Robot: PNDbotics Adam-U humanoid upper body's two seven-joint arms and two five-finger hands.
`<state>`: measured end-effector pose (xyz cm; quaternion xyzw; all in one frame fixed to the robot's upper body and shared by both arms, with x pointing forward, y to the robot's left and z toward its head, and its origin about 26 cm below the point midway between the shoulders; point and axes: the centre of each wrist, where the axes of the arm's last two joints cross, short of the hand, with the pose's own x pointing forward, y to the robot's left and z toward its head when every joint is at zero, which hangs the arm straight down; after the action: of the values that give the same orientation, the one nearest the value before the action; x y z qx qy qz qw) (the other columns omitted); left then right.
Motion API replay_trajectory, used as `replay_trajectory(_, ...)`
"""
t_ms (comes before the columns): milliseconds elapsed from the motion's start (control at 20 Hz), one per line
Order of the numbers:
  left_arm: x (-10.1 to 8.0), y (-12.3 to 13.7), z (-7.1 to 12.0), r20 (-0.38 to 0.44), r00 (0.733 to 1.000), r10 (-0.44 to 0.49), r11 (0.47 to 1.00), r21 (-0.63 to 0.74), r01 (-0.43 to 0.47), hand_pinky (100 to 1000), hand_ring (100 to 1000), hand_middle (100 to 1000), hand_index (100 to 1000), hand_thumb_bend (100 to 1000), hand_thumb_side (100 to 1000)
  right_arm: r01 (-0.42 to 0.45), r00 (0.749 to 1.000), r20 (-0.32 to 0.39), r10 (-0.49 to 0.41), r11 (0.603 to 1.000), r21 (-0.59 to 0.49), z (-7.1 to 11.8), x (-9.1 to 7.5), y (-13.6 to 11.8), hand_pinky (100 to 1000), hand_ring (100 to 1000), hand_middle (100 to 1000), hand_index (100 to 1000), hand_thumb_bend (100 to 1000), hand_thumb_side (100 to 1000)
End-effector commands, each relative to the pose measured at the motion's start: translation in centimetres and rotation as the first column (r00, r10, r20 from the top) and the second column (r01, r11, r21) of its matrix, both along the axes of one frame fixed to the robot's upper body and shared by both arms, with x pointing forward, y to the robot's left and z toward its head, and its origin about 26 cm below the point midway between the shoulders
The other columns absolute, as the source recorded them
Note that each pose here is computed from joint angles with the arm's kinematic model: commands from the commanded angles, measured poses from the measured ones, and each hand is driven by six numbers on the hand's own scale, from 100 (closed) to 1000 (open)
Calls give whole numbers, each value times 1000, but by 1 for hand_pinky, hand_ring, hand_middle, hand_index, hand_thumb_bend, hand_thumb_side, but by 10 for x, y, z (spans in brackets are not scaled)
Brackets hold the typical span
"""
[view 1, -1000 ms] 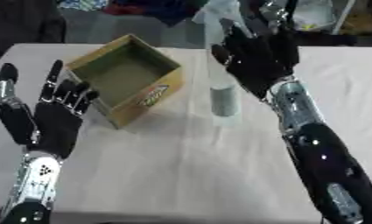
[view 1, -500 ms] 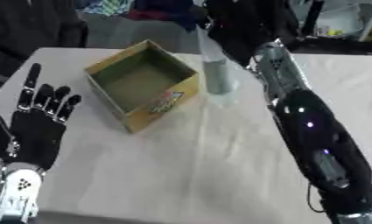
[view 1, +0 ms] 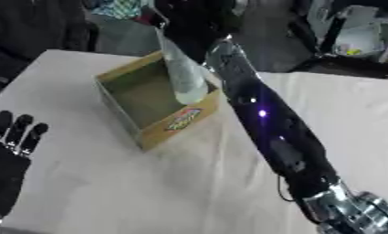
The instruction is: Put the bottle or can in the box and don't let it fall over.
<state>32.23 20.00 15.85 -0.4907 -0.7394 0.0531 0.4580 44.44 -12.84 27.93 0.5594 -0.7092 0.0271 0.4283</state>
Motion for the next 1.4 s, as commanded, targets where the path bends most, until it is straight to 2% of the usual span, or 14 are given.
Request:
replay_trajectory(50, 0, -12, 14, 44, 997, -62, 998, -7, 63, 591, 556, 405, 1000, 387, 785, 47, 997, 54, -47, 999, 2, 16, 6, -13, 369, 100, 108, 1000, 100, 365)
replay_trajectory(100, 0, -15, 16, 50, 996, -74, 997, -6, 74, 592, 556, 405, 1000, 389, 787, 46, 998, 52, -46, 999, 5, 14, 8, -13, 366, 100, 104, 1000, 100, 367)
replay_trajectory(150, 1, -16, 17, 52, 995, -81, 997, -5, 82, 592, 556, 404, 1000, 352, 795, 39, 998, 44, -39, 999, 6, 9, 9, -13, 360, 100, 100, 1000, 100, 368)
replay_trajectory(200, 1, -17, 18, 53, 995, -84, 996, -4, 85, 592, 555, 404, 1000, 393, 789, 31, 999, 30, -31, 999, 9, 3, 11, -12, 356, 100, 100, 1000, 100, 367)
replay_trajectory(350, 1, -16, 18, 54, 995, -79, 997, -4, 80, 592, 553, 403, 1000, 396, 790, -3, 998, -70, 6, 999, 42, -31, 13, -3, 314, 100, 100, 1000, 100, 358)
replay_trajectory(550, 1, -16, 17, 53, 996, -77, 997, -2, 77, 592, 552, 402, 1000, 399, 790, -23, 977, -212, 33, 998, 50, -79, 11, 6, 300, 100, 100, 1000, 100, 378)
replay_trajectory(700, 1, -13, 13, 41, 997, -62, 998, -3, 62, 591, 550, 401, 1000, 403, 789, -34, 964, -264, 39, 999, 22, -107, 6, 10, 305, 102, 100, 1000, 100, 390)
replay_trajectory(850, 0, -10, 7, 20, 999, -44, 999, 2, 44, 591, 549, 401, 1000, 408, 791, -50, 954, -295, 45, 999, -11, -126, -1, 14, 314, 107, 100, 1000, 100, 401)
replay_trajectory(1050, -1, -2, -4, -12, 1000, -10, 1000, 13, 10, 591, 544, 399, 1000, 417, 791, -71, 957, -285, 59, 997, -30, -133, -12, 9, 349, 126, 100, 1000, 100, 401)
replay_trajectory(1400, -5, 14, -24, -70, 995, 67, 997, 33, -64, 591, 539, 397, 1000, 427, 793, -92, 977, -193, 93, 996, 11, -114, -31, -20, 419, 165, 135, 1000, 100, 382)
